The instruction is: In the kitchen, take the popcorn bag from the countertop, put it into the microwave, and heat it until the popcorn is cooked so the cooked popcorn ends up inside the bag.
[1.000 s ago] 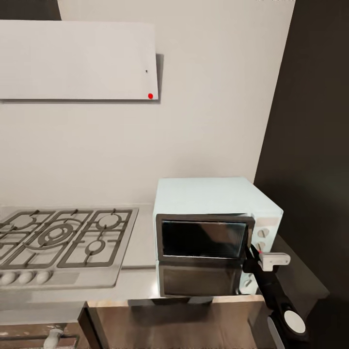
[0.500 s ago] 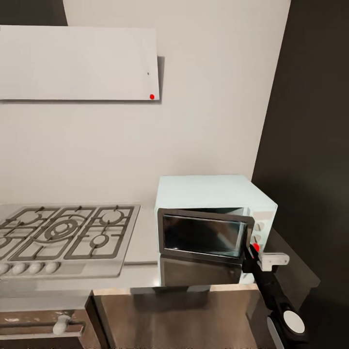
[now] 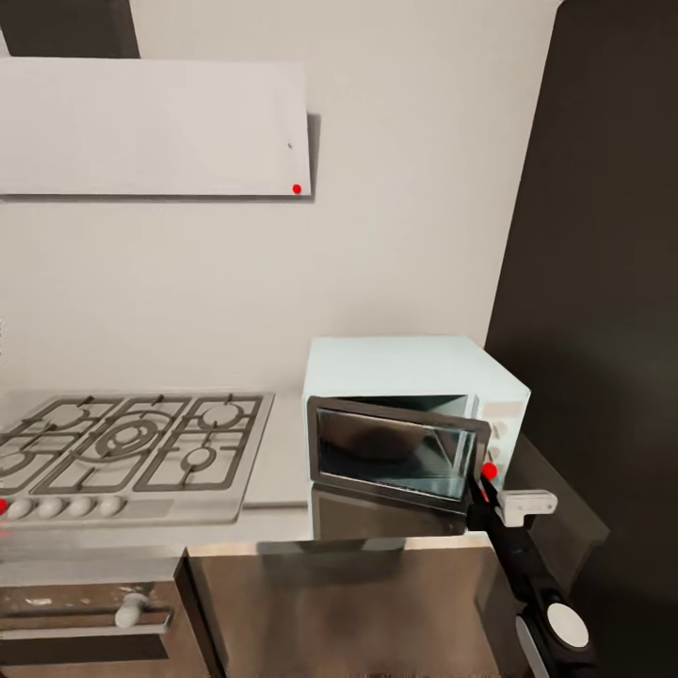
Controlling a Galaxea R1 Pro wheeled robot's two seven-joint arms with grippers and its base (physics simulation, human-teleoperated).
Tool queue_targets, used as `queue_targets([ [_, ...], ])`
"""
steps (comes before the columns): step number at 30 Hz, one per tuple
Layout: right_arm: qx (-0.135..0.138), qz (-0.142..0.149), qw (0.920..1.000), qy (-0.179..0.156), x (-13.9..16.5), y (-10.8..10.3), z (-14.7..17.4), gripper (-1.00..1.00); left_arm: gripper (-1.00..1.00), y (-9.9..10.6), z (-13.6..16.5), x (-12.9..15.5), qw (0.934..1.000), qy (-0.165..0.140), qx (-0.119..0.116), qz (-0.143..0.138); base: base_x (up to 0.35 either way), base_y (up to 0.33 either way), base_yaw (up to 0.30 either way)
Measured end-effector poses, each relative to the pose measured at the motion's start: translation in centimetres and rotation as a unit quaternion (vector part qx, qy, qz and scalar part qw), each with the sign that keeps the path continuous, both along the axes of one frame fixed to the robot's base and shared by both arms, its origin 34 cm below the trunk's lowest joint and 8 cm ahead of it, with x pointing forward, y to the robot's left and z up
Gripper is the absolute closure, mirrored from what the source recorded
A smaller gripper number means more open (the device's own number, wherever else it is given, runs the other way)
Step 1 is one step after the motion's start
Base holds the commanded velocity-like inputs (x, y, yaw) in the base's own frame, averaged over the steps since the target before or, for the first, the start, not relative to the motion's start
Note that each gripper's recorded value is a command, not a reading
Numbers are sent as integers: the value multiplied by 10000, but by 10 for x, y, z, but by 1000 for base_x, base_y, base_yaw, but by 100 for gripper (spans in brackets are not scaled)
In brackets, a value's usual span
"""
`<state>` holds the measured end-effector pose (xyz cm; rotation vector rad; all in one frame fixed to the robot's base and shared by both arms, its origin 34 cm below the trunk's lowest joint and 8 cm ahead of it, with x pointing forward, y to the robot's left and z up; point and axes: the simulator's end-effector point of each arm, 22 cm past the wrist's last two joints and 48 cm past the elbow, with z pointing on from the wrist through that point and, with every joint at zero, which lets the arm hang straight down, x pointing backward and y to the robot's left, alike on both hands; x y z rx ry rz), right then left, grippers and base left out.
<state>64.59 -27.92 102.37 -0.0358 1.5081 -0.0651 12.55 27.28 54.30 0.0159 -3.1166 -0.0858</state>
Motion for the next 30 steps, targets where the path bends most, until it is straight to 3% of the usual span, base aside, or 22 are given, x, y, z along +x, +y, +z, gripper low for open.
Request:
queue_targets([
  [30, -18, 302, 9995, -3, 0, 31, 0, 100, -100, -4, 0, 0, 10000, 0, -28, 0, -114, 10, 0],
])
